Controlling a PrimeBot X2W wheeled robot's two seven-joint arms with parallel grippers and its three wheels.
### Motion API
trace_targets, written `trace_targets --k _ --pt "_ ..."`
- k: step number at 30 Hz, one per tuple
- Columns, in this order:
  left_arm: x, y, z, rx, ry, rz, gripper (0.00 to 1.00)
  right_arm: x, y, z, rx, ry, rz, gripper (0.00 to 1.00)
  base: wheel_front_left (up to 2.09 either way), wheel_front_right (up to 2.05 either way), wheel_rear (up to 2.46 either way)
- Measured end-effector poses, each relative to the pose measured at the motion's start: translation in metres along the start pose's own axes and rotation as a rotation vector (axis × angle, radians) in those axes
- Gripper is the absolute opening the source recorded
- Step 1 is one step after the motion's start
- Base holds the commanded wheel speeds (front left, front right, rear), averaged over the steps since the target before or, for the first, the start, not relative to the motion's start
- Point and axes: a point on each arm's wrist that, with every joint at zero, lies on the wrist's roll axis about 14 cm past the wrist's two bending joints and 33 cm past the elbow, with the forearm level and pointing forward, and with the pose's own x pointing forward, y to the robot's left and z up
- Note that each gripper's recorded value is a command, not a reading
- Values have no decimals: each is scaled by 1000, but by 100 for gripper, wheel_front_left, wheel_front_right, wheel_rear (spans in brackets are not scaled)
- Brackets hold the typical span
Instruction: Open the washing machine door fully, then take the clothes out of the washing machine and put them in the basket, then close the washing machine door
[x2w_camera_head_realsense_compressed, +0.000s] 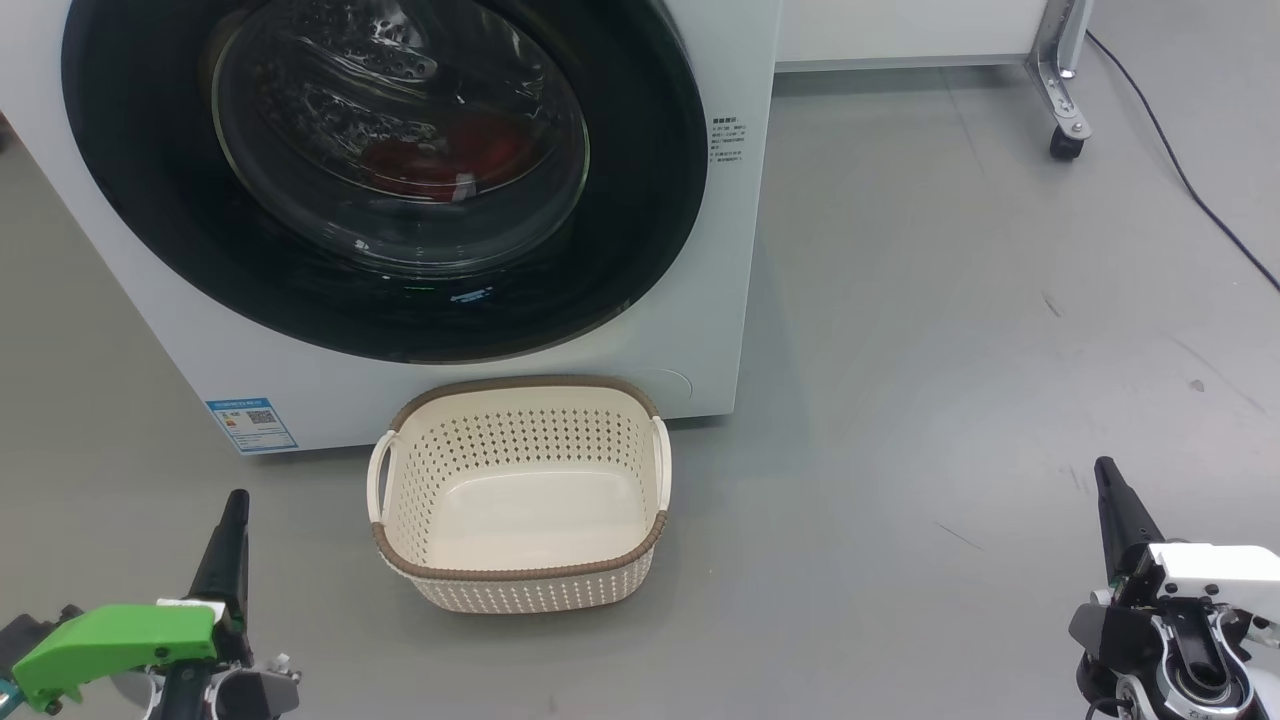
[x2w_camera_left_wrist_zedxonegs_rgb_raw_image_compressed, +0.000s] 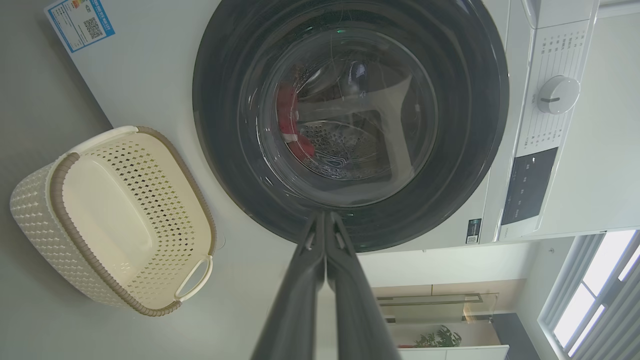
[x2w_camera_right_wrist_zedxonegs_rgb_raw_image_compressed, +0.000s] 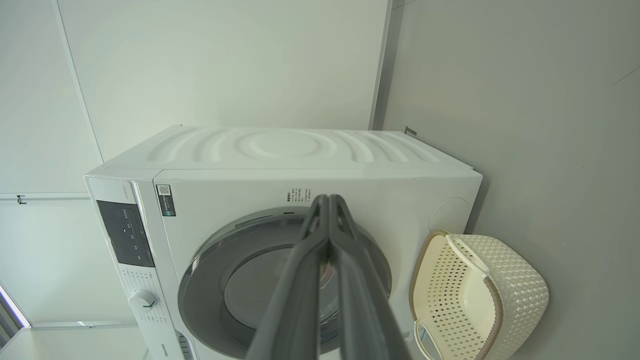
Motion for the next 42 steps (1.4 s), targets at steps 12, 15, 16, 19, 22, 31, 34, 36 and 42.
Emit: trace_targets --k 12,15,16,19,22,31,34,36,42 --pt "0 0 0 -2 -1 0 0 0 0 1 0 -2 0 0 0 0 0" --pt "0 0 0 -2 -2 0 0 0 0 0 1 0 1 0 0 0 0" --pt "0 1 0 -4 -2 4 100 -1 -2 0 2 1 -5 100 0 0 0" --pt "-5 17 -5 -20 -1 50 100 -8 -21 -4 20 -1 -60 100 0 0 0" --pt "-11 29 -9 -32 1 84 100 -15 -33 -6 30 -2 -95 100 0 0 0" --pt "-10 26 -11 -20 3 76 100 -14 -30 -4 14 -13 -84 100 0 0 0" --pt "-10 25 -11 -14 0 72 100 -14 -28 -4 5 -18 -80 100 0 0 0" --pt "-9 24 -12 -10 1 70 100 -14 -27 -4 -3 -17 -78 100 0 0 0" --pt "-9 23 -12 41 -4 64 100 -13 -26 -4 -39 -23 -74 100 0 0 0"
